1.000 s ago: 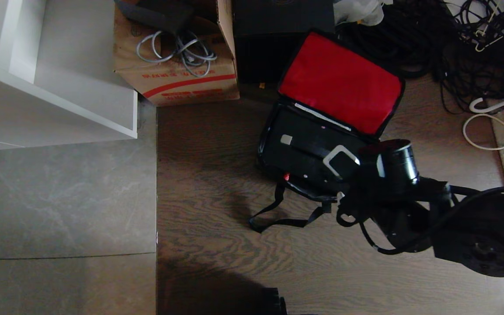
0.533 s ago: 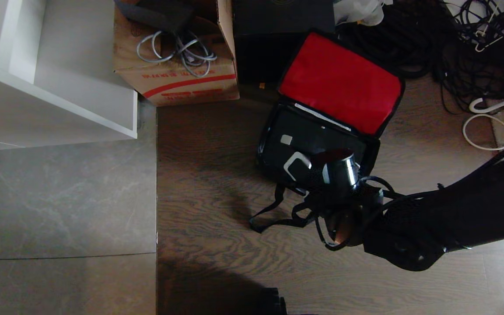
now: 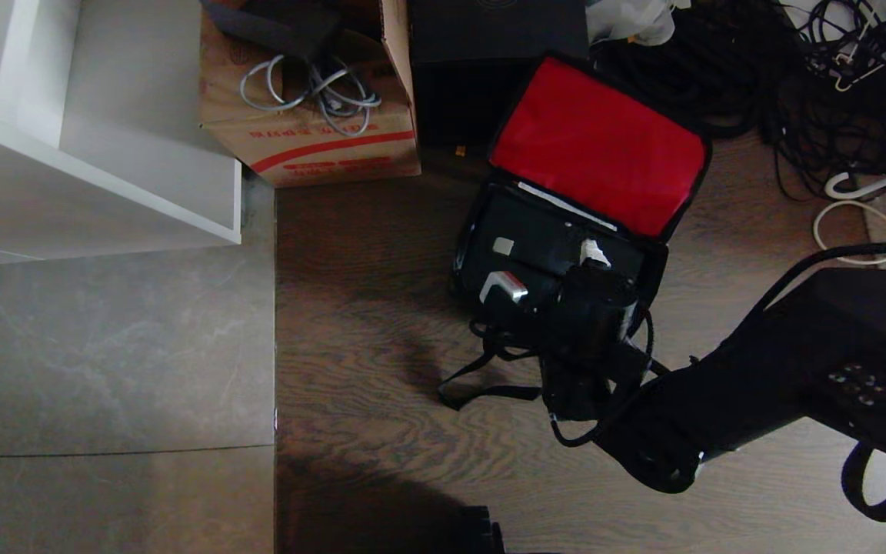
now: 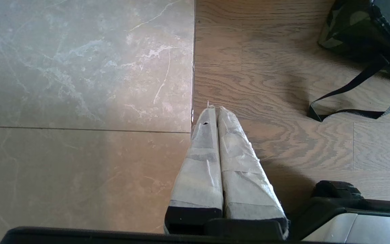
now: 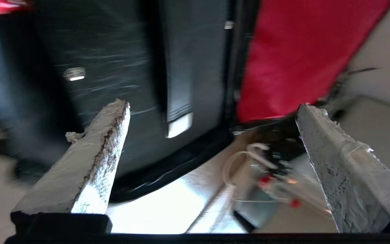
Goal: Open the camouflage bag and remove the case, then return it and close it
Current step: Grip the handle
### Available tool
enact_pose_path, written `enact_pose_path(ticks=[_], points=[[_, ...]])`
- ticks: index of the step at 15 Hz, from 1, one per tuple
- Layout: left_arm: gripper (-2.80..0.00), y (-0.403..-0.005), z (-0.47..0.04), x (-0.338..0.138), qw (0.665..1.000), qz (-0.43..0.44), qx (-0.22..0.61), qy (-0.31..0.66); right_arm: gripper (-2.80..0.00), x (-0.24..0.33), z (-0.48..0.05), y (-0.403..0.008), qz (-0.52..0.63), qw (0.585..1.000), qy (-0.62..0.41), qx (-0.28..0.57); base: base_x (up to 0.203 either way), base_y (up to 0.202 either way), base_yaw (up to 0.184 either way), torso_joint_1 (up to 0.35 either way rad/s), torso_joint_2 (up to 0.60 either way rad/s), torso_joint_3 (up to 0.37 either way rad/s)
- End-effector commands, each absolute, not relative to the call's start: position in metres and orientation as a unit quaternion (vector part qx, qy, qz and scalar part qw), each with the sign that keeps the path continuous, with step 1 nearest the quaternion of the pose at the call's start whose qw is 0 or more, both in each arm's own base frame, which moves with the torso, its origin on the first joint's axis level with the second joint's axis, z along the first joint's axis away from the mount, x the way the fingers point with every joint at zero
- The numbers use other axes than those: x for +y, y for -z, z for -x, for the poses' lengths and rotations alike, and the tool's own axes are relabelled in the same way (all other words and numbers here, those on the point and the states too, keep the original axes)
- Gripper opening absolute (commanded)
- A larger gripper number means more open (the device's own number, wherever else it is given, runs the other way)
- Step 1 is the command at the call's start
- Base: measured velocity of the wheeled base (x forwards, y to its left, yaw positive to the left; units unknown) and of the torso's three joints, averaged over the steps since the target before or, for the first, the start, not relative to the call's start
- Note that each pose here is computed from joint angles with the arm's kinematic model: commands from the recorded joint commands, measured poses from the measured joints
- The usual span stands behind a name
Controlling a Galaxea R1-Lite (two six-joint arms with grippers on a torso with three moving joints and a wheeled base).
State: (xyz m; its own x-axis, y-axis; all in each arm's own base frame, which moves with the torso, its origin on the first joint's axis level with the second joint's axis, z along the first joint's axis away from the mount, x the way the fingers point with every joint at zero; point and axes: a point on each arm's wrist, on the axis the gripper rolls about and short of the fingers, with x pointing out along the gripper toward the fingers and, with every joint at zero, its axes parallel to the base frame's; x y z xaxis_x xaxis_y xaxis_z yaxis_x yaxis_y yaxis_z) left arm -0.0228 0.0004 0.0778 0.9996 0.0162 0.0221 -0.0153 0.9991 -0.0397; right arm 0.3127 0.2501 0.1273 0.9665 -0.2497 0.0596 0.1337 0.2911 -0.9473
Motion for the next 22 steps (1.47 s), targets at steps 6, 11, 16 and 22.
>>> enact_pose_path(ticks=[6,11,16,22], points=[[-2.80,-0.075,0.022,0.000,1.000,0.020,-0.006,-0.008,0.00,0.251,-0.338,-0.095,0.565,0.802,0.182,0.057,0.000,0.000,0.000,0.000,0.00,0.000],[-2.80,-0.075,0.022,0.000,1.000,0.020,-0.006,-0.008,0.00,0.245,-0.365,-0.087,0.540,0.811,0.218,0.055,0.000,0.000,0.000,0.000,0.00,0.000],[-2.80,-0.075,0.022,0.000,1.000,0.020,-0.006,-0.008,0.00,0.239,-0.383,-0.088,0.526,0.815,0.238,0.052,0.000,0.000,0.000,0.000,0.00,0.000],[-2.80,-0.075,0.022,0.000,1.000,0.020,-0.006,-0.008,0.00,0.224,-0.402,-0.106,0.507,0.821,0.262,0.028,0.000,0.000,0.000,0.000,0.00,0.000]])
